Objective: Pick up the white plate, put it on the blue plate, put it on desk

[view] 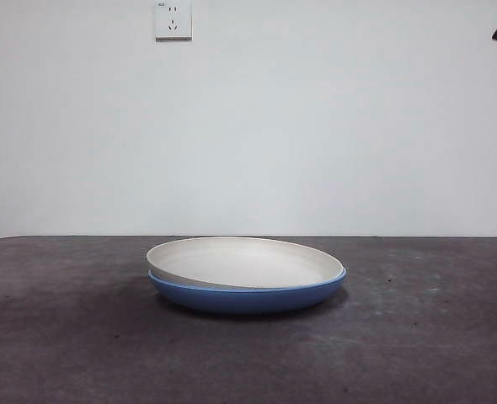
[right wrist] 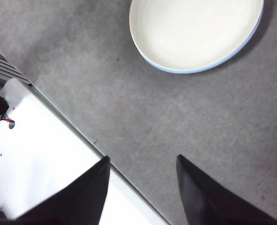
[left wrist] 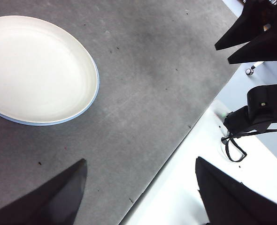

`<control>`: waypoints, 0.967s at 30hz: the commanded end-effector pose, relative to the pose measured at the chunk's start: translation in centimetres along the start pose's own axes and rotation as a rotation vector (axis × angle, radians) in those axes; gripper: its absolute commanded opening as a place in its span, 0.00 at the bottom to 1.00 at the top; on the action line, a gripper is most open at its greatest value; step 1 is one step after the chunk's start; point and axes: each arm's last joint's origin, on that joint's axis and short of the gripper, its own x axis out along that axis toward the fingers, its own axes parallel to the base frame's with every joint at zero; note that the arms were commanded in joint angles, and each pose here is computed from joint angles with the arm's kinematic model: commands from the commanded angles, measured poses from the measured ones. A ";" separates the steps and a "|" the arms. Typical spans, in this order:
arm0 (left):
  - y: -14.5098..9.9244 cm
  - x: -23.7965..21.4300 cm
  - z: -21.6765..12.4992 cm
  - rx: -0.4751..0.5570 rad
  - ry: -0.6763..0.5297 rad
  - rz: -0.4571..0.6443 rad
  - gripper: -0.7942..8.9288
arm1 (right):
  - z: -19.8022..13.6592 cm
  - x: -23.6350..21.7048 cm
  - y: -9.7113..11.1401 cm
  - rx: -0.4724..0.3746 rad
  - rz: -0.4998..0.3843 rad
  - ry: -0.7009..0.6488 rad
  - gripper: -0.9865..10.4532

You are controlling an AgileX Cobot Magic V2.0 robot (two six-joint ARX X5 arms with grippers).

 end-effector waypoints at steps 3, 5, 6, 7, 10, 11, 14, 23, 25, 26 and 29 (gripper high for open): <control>-0.1 0.0 0.3 0.020 -0.006 -0.008 0.46 | 0.3 -0.5 0.4 -0.040 0.007 -0.031 0.28; -0.1 0.0 0.3 0.020 -0.006 -0.008 0.46 | 0.3 -0.5 0.4 -0.039 0.007 -0.030 0.28; -0.1 0.0 0.3 0.020 -0.006 -0.008 0.46 | 0.4 -0.5 0.4 -0.039 0.007 -0.030 0.28; -0.1 0.0 0.3 0.020 -0.006 -0.008 0.46 | 0.4 -0.5 0.4 -0.040 0.007 -0.030 0.28; -0.1 0.0 0.3 0.021 -0.006 -0.008 0.46 | 0.4 -0.5 0.4 -0.040 0.007 -0.031 0.28; -0.1 0.0 0.3 0.021 -0.006 -0.008 0.46 | 0.4 -0.5 0.4 -0.040 0.007 -0.031 0.28; -0.1 0.0 0.3 0.020 -0.006 -0.008 0.39 | 0.4 -0.5 0.4 -0.041 0.007 -0.031 0.28; -0.1 0.0 0.3 0.021 -0.007 -0.008 0.09 | 0.3 -0.5 0.4 -0.080 0.007 -0.030 0.09; -0.1 0.0 0.3 0.022 -0.008 -0.008 0.09 | 0.4 -0.5 0.4 -0.082 0.007 -0.033 0.09; -0.1 0.0 0.3 0.022 -0.008 -0.008 0.09 | 0.4 -0.5 0.4 -0.084 0.007 -0.036 0.09; -0.1 0.0 0.3 0.022 -0.008 -0.008 0.09 | 0.4 -0.5 0.4 -0.086 0.007 -0.039 0.09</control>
